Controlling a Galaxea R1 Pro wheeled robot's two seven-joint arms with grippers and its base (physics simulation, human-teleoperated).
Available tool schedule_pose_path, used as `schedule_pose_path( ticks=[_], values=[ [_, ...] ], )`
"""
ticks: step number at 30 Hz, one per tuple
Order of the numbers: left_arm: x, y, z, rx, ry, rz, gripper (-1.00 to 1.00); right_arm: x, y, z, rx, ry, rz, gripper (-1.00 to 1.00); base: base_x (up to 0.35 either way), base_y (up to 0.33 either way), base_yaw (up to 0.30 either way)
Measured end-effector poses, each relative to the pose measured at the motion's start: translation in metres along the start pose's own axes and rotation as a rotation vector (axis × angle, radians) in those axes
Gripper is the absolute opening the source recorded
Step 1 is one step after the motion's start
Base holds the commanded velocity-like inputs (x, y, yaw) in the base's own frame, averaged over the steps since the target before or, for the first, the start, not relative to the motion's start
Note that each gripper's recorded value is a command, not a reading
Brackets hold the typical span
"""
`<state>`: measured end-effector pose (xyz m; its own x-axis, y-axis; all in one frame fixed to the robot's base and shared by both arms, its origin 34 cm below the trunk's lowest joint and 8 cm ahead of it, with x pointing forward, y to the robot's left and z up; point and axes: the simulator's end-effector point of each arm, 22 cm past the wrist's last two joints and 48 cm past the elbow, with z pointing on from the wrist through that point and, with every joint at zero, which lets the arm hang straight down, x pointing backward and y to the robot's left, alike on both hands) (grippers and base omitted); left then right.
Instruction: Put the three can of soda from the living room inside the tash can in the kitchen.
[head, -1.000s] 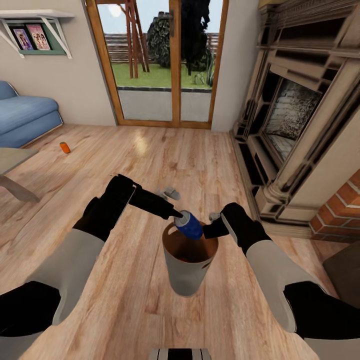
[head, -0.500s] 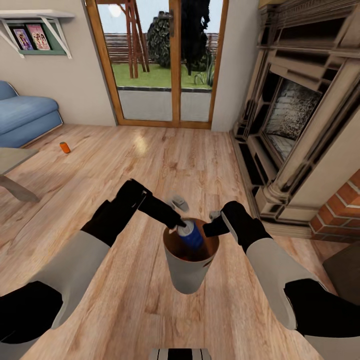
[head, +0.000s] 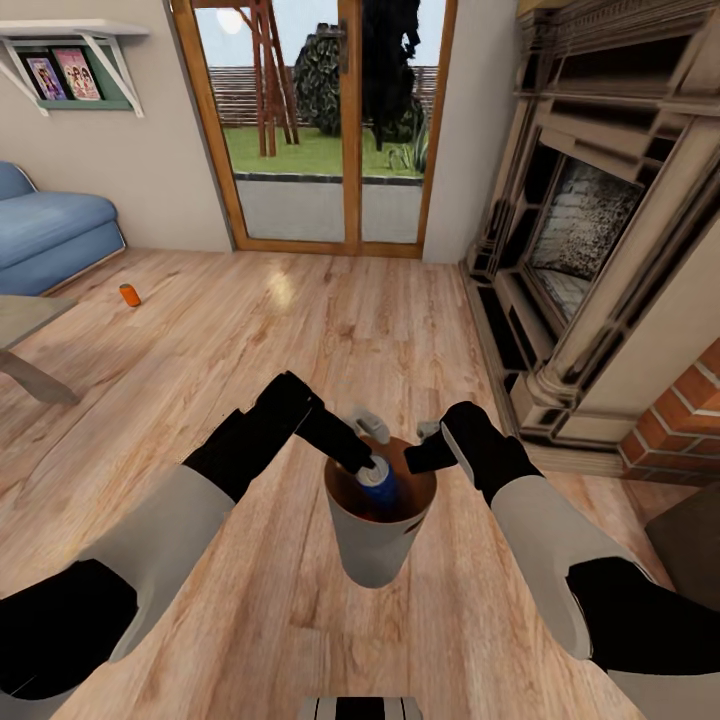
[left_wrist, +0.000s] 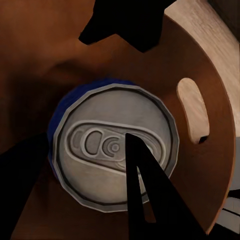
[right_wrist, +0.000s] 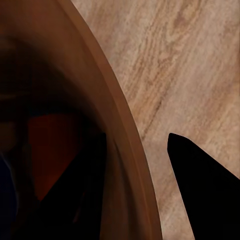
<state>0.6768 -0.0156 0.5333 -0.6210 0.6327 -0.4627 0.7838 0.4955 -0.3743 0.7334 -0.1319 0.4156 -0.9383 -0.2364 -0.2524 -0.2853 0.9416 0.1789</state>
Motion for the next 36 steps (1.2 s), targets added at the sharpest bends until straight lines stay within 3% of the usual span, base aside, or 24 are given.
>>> schedule_pose_path(
  ticks=[13, 14, 31, 33, 36],
  values=[
    [0.002, -0.008, 0.019, -0.014, 0.04, 0.015, -1.0, 0.0, 0.001, 0.0, 0.001, 0.0, -0.004, -1.0, 0.0, 0.0, 0.0],
    [0.003, -0.008, 0.019, -0.015, 0.041, 0.015, 1.0, 0.0, 0.001, 0.0, 0.001, 0.001, -0.004, -1.0, 0.0, 0.0, 0.0],
    [0.001, -0.003, 0.015, -0.042, 0.032, 0.026, 1.0, 0.003, -0.001, 0.001, 0.004, 0.008, -0.002, -1.0, 0.0, 0.0, 0.0],
    [-0.009, -0.008, 0.008, -0.043, 0.004, 0.052, 1.0, 0.003, -0.002, 0.002, 0.005, 0.008, -0.003, -1.0, 0.0, 0.0, 0.0],
    [-0.036, -0.027, -0.019, -0.044, -0.091, 0.139, 1.0, 0.006, -0.002, 0.003, 0.0, 0.015, 0.005, -1.0, 0.0, 0.0, 0.0]
  ],
)
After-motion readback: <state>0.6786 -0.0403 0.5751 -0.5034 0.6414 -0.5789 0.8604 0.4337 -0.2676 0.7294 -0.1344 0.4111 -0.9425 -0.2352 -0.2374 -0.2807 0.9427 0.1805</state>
